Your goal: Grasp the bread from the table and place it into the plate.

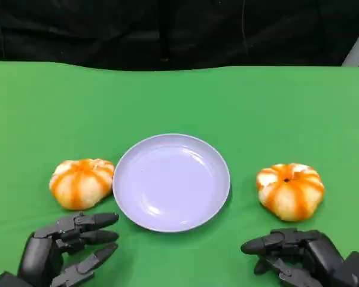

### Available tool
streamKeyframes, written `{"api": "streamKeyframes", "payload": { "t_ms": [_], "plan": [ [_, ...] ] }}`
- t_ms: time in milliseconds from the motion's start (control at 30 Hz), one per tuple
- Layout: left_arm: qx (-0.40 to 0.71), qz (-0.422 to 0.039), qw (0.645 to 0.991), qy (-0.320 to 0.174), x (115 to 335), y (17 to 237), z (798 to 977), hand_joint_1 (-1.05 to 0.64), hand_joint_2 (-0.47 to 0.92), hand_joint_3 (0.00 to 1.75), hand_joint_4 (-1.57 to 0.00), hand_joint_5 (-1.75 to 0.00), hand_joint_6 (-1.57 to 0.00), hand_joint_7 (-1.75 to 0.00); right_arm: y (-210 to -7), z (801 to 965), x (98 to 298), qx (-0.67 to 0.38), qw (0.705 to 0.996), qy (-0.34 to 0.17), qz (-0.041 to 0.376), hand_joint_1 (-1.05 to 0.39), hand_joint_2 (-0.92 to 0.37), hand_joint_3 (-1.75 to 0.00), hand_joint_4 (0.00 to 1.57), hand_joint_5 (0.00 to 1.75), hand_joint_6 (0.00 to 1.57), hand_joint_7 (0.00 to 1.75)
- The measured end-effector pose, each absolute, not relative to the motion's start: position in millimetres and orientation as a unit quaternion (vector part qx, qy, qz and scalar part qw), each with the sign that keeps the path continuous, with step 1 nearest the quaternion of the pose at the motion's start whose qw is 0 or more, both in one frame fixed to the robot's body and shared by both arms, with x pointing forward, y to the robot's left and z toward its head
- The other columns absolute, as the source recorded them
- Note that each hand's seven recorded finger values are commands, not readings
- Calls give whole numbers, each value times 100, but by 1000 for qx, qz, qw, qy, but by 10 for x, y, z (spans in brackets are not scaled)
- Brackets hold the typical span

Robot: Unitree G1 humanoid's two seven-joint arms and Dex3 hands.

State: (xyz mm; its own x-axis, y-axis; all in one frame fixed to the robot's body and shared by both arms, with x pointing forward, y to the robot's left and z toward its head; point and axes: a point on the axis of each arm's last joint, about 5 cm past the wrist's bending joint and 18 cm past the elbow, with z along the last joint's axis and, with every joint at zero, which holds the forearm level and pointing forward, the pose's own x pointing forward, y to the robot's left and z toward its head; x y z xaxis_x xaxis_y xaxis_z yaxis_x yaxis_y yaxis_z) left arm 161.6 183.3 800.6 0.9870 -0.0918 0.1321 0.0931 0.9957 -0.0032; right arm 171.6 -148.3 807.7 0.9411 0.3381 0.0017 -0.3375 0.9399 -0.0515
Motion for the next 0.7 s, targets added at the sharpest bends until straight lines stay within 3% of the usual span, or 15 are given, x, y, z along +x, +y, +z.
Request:
{"api": "streamKeyframes", "payload": {
  "t_ms": [367, 700],
  "plan": [
    [-8, -54, 996, -70, 1621, 1838, 8014, -56, 92, 13, -63, 0, -54, 0, -1484, 8070, 1711, -25, 985, -6, 172, -6, -92, -39, 81, 119, 119, 15],
    [18, -54, 993, -99, 1685, 1924, 8085, -63, 92, 19, -65, -2, -57, -2, -1484, 8069, 1713, -25, 985, -6, 172, -5, -92, -40, 81, 119, 119, 15]
  ]
}}
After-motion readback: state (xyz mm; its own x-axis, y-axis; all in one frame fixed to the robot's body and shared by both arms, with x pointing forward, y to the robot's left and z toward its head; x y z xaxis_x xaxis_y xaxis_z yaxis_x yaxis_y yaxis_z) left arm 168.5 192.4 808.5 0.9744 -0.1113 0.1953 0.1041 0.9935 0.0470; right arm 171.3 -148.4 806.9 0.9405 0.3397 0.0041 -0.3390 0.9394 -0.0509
